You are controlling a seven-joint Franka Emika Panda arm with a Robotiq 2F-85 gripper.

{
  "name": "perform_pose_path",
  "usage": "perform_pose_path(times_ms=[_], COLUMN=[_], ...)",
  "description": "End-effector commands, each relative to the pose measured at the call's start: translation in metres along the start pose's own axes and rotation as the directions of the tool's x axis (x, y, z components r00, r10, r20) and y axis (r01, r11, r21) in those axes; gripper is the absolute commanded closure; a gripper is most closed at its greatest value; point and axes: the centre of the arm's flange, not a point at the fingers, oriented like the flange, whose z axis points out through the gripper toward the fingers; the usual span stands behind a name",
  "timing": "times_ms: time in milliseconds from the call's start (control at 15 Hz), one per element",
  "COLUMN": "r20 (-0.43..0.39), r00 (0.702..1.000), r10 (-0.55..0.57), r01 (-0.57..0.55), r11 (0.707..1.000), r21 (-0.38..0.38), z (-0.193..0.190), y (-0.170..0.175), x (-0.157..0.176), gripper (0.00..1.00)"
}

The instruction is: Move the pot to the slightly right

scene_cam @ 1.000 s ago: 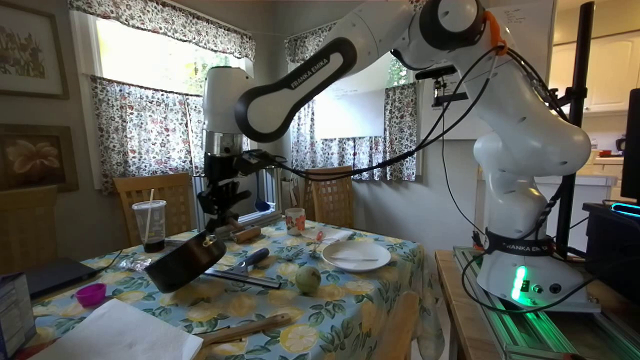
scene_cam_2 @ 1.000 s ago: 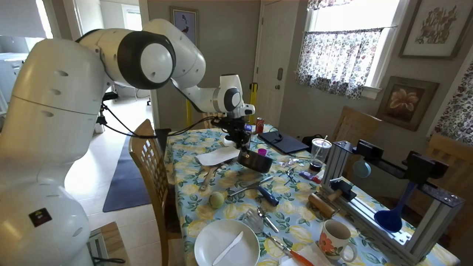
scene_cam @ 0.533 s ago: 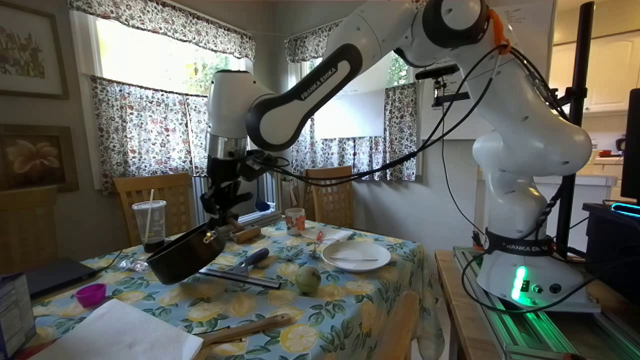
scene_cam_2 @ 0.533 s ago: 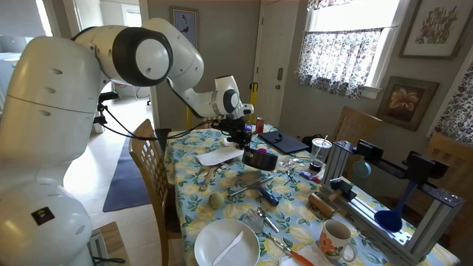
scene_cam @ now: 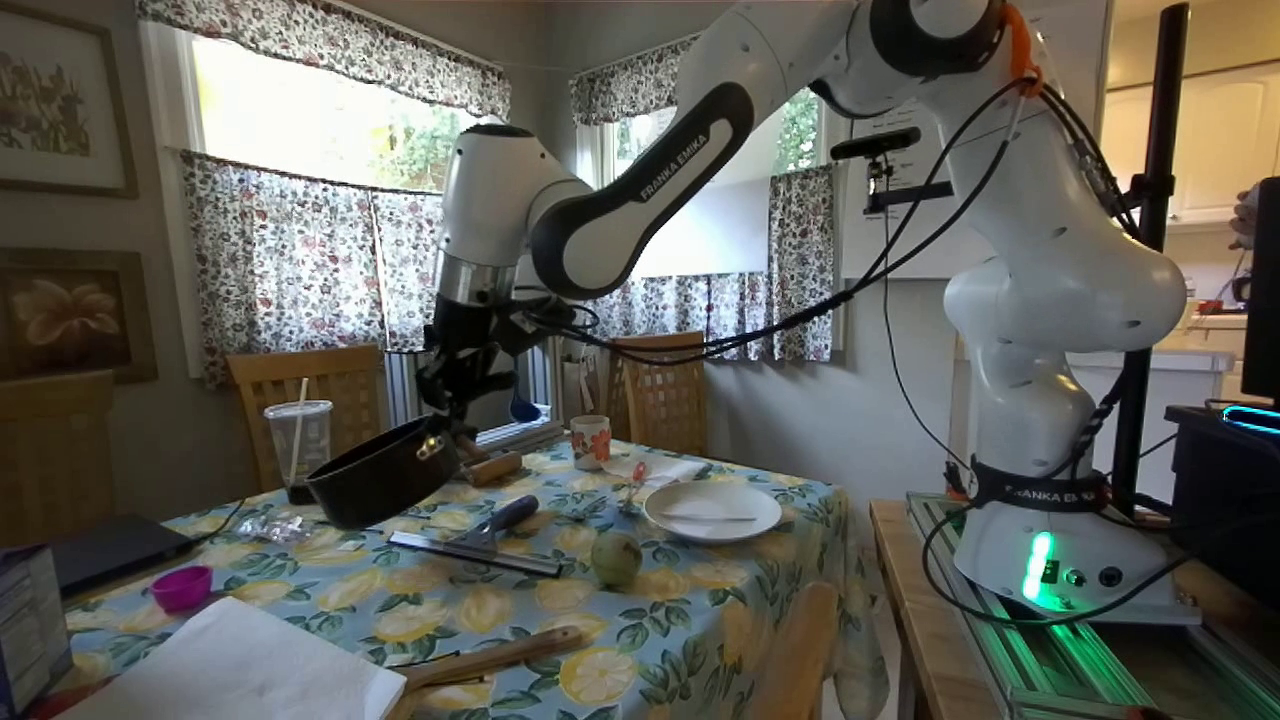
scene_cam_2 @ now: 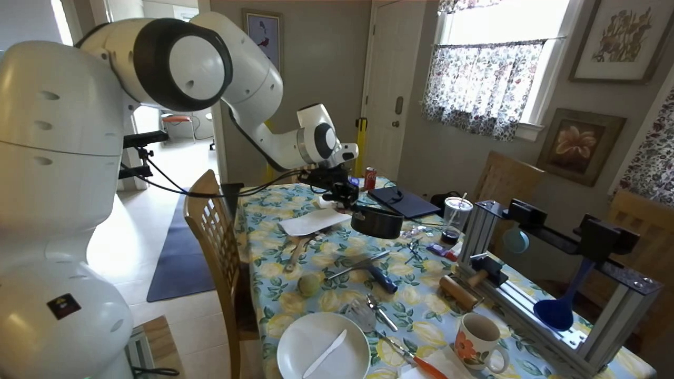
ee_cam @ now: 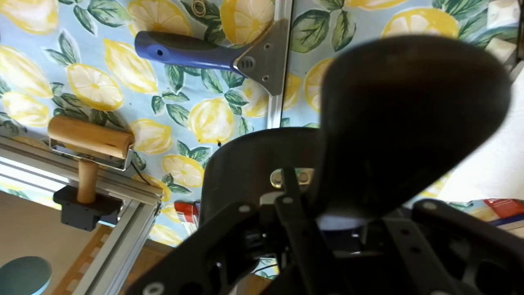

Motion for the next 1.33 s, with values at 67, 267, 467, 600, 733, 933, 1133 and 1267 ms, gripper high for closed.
perform_pose_path(times_ms=[67, 267, 467, 600, 733, 933, 1133, 1267], r20=[-0.107, -0.129, -0.138, -0.142, -0.139, -0.136, -0.126, -0.120], r00=[0.988, 0.973, 0.961, 0.956, 0.957, 0.959, 0.961, 0.963], r10=[0.116, 0.190, 0.238, 0.257, 0.256, 0.250, 0.248, 0.241], r01=[-0.120, -0.195, -0.242, -0.259, -0.256, -0.244, -0.241, -0.234], r11=[0.992, 0.980, 0.970, 0.966, 0.966, 0.968, 0.968, 0.970], r21=[-0.033, -0.032, -0.007, 0.007, 0.023, 0.055, 0.069, 0.071], z=[-0.026, -0.022, -0.013, -0.006, 0.003, 0.013, 0.024, 0.033], y=[0.037, 0.057, 0.074, 0.083, 0.092, 0.101, 0.115, 0.124], x=[-0.028, -0.039, -0.049, -0.054, -0.055, -0.054, -0.051, -0.049], gripper=[0.93, 0.93, 0.93, 0.93, 0.93, 0.93, 0.93, 0.93])
